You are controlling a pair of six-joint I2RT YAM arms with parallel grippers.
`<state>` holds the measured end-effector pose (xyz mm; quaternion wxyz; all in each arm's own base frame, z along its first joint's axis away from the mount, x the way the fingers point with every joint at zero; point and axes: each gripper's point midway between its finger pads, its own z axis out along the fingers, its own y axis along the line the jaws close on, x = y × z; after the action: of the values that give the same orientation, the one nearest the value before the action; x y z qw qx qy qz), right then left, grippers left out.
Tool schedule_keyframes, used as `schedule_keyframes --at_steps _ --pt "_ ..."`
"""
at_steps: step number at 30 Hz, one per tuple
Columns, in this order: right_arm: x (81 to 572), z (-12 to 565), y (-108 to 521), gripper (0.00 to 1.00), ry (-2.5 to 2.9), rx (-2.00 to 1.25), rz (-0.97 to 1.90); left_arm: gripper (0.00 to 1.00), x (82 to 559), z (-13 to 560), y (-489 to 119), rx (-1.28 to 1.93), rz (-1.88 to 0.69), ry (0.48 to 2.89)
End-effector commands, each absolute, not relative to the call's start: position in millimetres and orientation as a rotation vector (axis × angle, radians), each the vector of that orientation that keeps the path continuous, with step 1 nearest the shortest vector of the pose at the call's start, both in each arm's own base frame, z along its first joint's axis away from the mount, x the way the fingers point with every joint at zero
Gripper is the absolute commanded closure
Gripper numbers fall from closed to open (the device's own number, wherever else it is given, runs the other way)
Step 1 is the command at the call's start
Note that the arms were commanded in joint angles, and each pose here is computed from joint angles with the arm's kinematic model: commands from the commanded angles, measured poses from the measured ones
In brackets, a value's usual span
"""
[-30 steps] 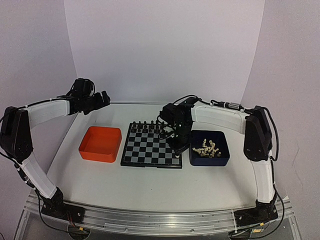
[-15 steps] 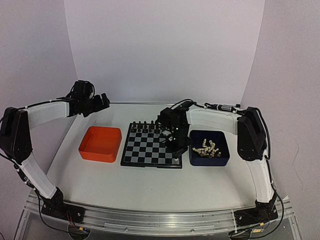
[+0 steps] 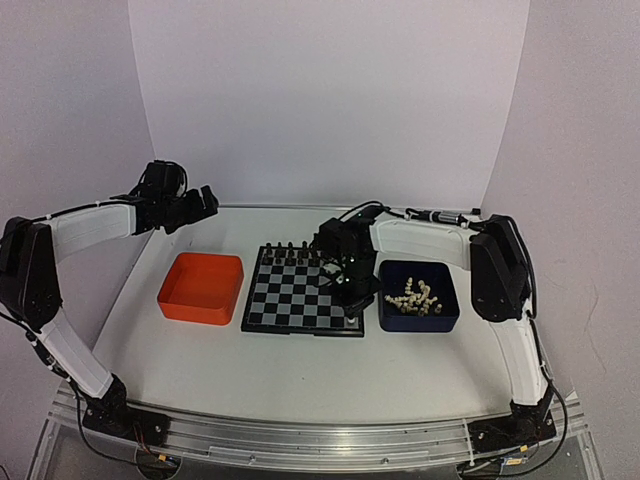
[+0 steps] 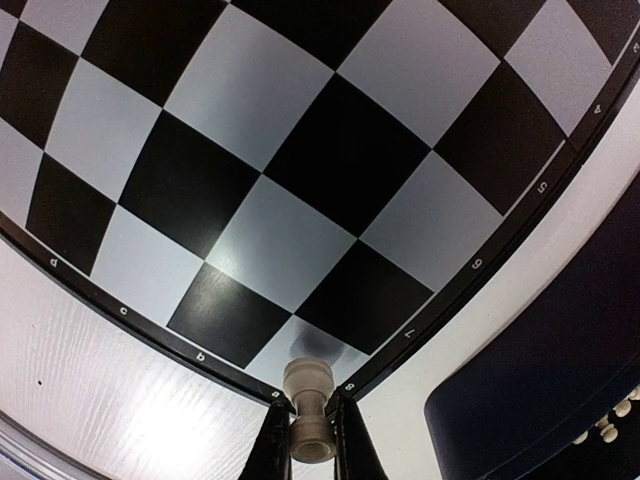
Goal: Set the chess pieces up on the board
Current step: Place the chess piece on the chessboard.
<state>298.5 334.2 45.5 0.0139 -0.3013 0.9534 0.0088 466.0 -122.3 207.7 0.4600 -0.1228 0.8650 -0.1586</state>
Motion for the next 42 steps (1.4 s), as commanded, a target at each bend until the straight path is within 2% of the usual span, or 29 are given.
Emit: schedule_keyframes --at_steps 1,12,19,31,34,37,42 --pt "304 44 342 0.99 2.952 -0.936 0.03 0.0 466 231 -120 -0.304 -0.406 2.065" --pt "302 38 338 0.96 2.97 -0.933 0.009 0.0 467 228 -120 -0.307 -0.401 2.069" --pt "300 42 339 0.84 2.964 -0.94 0.02 0.0 467 228 -119 -0.3 -0.393 2.07" --pt "301 74 347 0.49 2.902 -0.936 0.107 0.0 469 228 -119 -0.298 -0.389 2.068" --pt "305 100 347 0.27 2.837 -0.921 0.13 0.0 468 230 -119 -0.304 -0.388 2.063" --pt "309 128 348 0.15 2.751 -0.896 0.181 0.0 467 232 -116 -0.314 -0.38 2.054" --pt "319 184 340 0.1 2.579 -0.849 0.194 0.0 465 236 -114 -0.325 -0.378 2.041"
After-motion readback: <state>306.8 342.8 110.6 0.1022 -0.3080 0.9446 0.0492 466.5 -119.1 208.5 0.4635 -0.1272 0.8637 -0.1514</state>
